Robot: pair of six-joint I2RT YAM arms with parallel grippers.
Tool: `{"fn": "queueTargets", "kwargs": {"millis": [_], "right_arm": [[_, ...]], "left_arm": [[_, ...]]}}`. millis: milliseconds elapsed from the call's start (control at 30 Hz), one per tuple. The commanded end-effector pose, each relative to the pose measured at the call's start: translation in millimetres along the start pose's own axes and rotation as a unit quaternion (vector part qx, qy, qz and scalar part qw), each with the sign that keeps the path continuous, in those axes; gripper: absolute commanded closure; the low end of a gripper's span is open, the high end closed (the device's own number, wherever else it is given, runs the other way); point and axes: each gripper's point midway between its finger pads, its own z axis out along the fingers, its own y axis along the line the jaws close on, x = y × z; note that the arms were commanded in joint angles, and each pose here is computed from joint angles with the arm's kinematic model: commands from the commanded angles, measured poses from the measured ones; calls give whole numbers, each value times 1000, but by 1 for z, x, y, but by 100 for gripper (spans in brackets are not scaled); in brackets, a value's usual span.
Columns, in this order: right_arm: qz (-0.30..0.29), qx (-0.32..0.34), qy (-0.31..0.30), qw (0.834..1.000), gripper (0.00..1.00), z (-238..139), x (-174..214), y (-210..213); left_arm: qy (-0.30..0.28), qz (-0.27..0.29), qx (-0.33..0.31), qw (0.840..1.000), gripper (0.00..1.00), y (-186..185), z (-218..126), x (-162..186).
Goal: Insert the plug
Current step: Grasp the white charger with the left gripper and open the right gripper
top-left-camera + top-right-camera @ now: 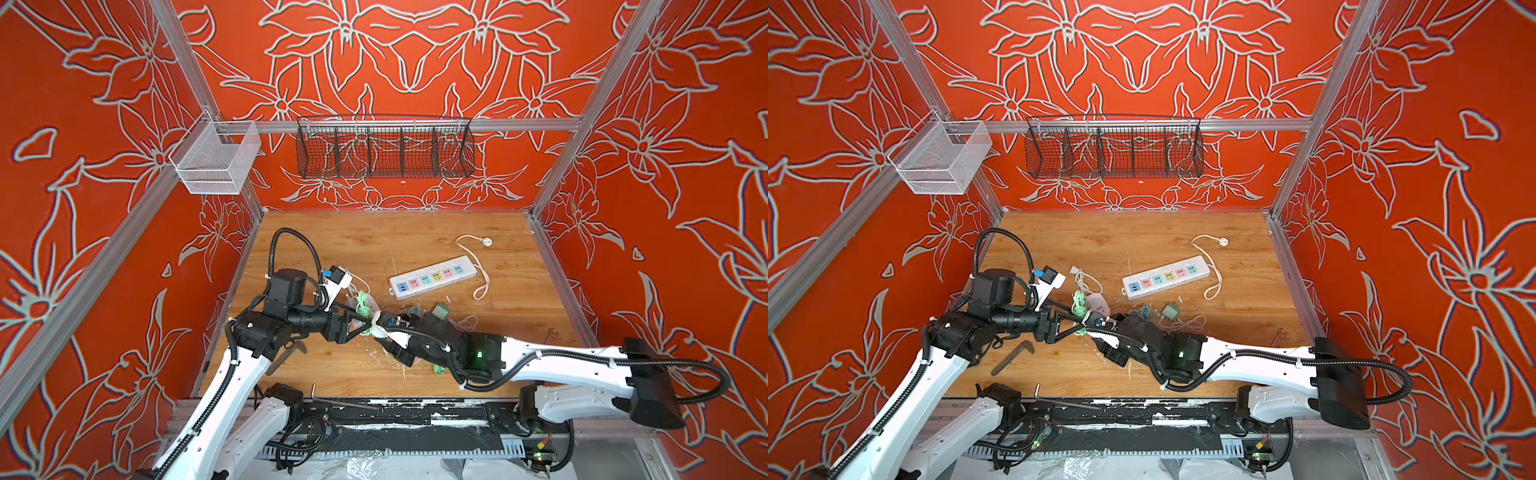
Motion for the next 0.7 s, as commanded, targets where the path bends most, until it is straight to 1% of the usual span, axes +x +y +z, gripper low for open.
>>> {"fn": "queueTargets", "kwargs": {"millis": [0,100,267,400,633,667], "right_arm": [[-22,39,-33,998,77,-2,-29,-8],[-29,51,-39,998,78,-2,-34,-8],[-32,71,-46,996,78,-4,-39,-12],[-31,82,-53,995,78,-5,-41,-15],[-31,85,-59,994,78,-7,-43,-15],[-31,84,-58,994,77,-6,-42,-15]], "left_arm": [[0,20,-3,1000,22,-5,-2,-4],[5,22,-1,1000,27,-6,0,-2],[26,14,4,1000,44,-4,5,2],[39,11,14,999,54,-6,9,3],[51,8,25,998,65,-8,14,5],[51,8,27,998,69,-8,14,4]]}}
